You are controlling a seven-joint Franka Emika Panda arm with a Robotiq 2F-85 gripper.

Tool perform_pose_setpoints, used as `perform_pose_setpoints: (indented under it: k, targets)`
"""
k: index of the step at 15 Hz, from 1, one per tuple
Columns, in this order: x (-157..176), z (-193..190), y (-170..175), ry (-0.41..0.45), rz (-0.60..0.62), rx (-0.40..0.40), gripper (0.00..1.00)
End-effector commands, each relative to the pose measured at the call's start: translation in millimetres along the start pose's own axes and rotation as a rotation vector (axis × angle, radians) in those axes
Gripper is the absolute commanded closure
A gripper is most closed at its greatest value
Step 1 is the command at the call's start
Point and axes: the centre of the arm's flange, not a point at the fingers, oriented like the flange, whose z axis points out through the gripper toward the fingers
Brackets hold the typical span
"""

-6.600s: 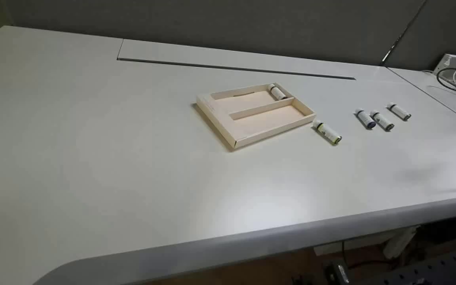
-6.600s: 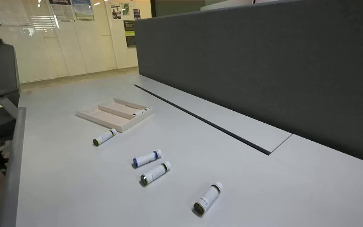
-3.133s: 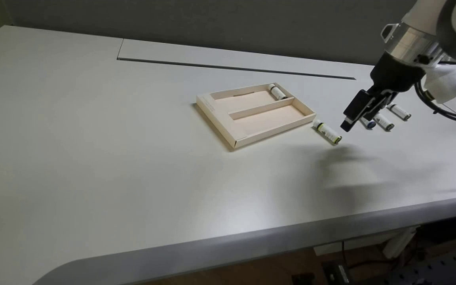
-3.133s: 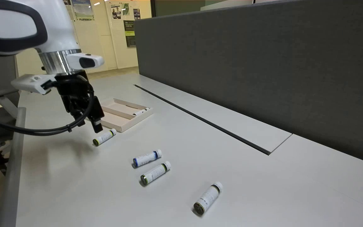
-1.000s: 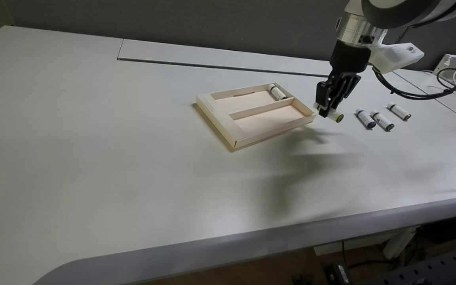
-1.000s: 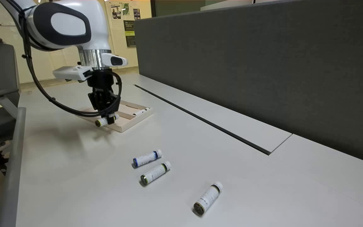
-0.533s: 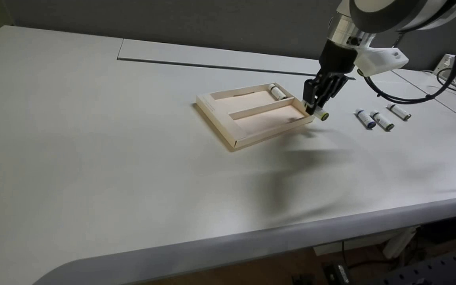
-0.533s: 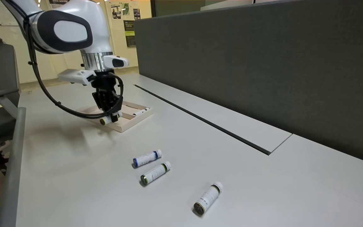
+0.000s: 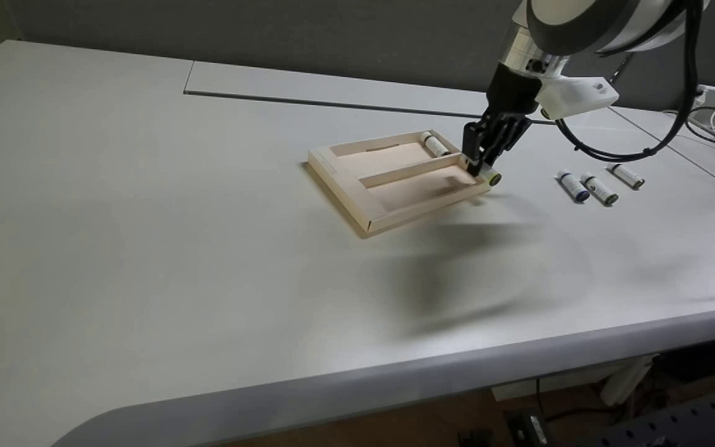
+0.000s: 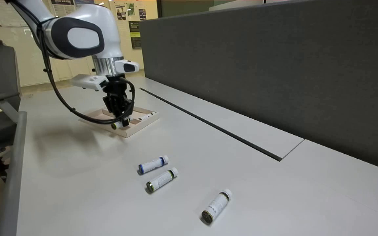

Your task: Pick up the objects and put them in the box

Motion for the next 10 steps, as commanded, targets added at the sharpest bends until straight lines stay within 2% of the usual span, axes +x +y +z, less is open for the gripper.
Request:
perform_pose_setpoints:
  k: [1, 10]
  targets:
    - [15, 6, 3, 0.011, 0.036, -0.004, 0.93]
    - [26, 6, 0, 0.024, 0.031, -0.005, 0.93]
